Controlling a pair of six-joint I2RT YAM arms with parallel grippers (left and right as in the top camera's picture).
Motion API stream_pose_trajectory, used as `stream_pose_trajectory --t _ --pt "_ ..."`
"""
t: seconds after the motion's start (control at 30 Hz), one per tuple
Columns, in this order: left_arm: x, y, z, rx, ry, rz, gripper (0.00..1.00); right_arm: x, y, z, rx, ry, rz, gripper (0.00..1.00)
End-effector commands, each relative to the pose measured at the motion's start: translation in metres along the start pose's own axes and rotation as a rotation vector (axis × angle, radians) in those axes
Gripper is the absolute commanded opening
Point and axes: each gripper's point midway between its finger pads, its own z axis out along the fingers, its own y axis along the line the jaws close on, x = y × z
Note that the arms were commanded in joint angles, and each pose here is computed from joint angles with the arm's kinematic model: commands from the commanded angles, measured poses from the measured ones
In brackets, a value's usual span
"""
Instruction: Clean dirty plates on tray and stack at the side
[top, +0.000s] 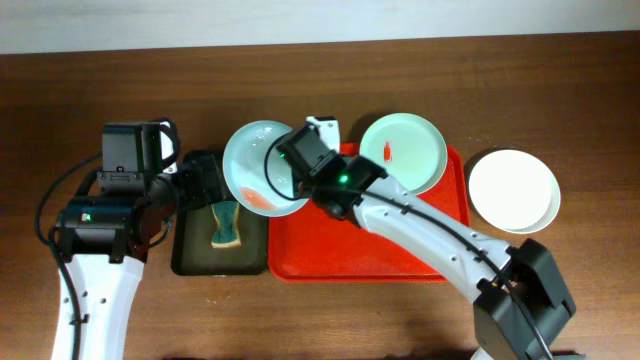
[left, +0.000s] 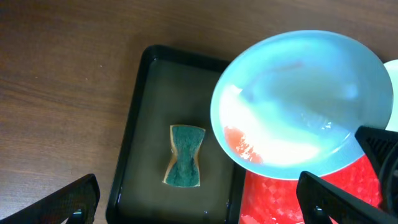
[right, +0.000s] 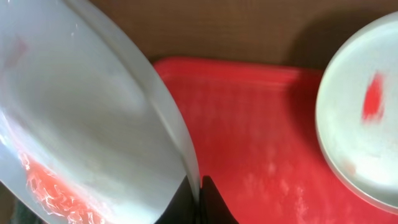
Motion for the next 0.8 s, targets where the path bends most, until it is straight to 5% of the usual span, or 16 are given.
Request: stream_pose_trajectory --t 0.0,0.37,0.77 --pt "-0.002 0.001 -0.003 -0.002 -0.011 -0.012 0.99 -0.038 0.01 -0.014 0.067 -0.197 -0.194 0.04" --pt "-0.002 0.001 -0.003 -0.002 -0.01 -0.012 0.99 -0.119 0.069 -0.075 0.08 -0.543 -0.635 0.04" --pt "-0.002 0.001 -0.003 -0.002 -0.011 -0.012 0.99 -0.14 0.104 -0.114 0.147 -0.736 -0.903 0.04"
